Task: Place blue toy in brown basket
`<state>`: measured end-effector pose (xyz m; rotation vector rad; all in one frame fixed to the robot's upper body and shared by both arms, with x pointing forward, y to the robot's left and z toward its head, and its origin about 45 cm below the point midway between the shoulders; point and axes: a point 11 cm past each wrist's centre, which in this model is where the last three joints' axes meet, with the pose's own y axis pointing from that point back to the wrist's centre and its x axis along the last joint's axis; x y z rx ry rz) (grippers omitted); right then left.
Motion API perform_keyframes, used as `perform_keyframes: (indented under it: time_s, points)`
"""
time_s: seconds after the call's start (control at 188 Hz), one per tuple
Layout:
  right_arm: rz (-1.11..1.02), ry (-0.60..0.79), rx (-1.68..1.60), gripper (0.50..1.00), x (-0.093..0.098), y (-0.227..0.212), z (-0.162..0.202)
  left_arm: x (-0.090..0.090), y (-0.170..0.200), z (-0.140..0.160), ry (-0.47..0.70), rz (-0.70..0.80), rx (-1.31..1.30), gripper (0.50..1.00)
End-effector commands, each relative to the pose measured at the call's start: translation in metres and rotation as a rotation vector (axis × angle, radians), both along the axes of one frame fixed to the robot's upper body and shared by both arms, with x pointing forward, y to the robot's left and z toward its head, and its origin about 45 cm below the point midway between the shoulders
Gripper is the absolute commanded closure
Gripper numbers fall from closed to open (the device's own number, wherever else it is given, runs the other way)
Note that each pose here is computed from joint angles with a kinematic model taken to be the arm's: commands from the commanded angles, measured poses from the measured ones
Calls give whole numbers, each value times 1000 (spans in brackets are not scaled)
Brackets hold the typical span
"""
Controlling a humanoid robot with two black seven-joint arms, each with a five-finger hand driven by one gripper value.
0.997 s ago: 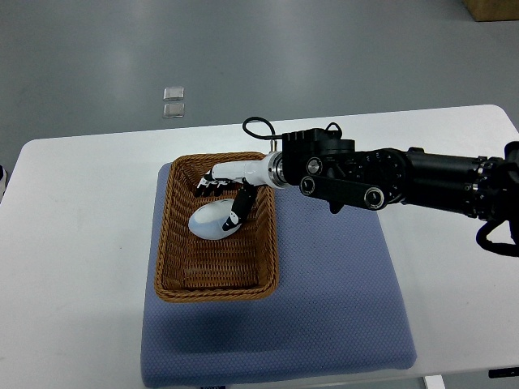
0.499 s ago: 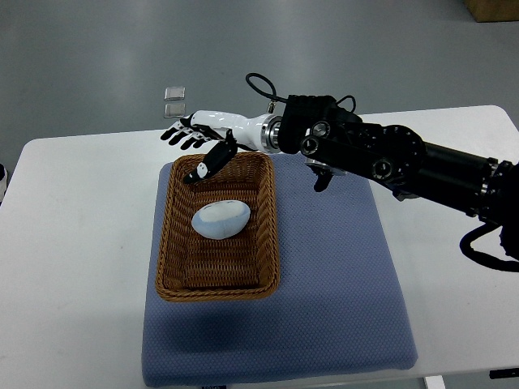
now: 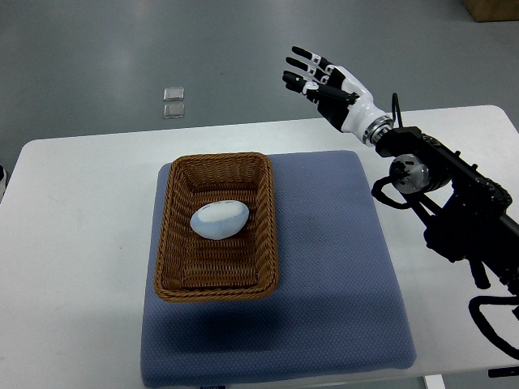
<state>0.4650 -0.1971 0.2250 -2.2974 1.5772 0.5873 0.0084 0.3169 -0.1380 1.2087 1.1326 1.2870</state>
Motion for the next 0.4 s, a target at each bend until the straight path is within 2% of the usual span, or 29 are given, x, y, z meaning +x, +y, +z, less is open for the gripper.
perform_keyframes:
  time_s: [0.0,0.186,0.398]
  points:
    - [-72,42,78,644,-7,-18,-21,0,-1,0,0,0,-1,500]
    - [-161,109,132,644,-13,-39,-50,0,0,0,0,-2,0,500]
    - [-168,114,133,644,-14,-41,-52,0,0,0,0,0,0,500]
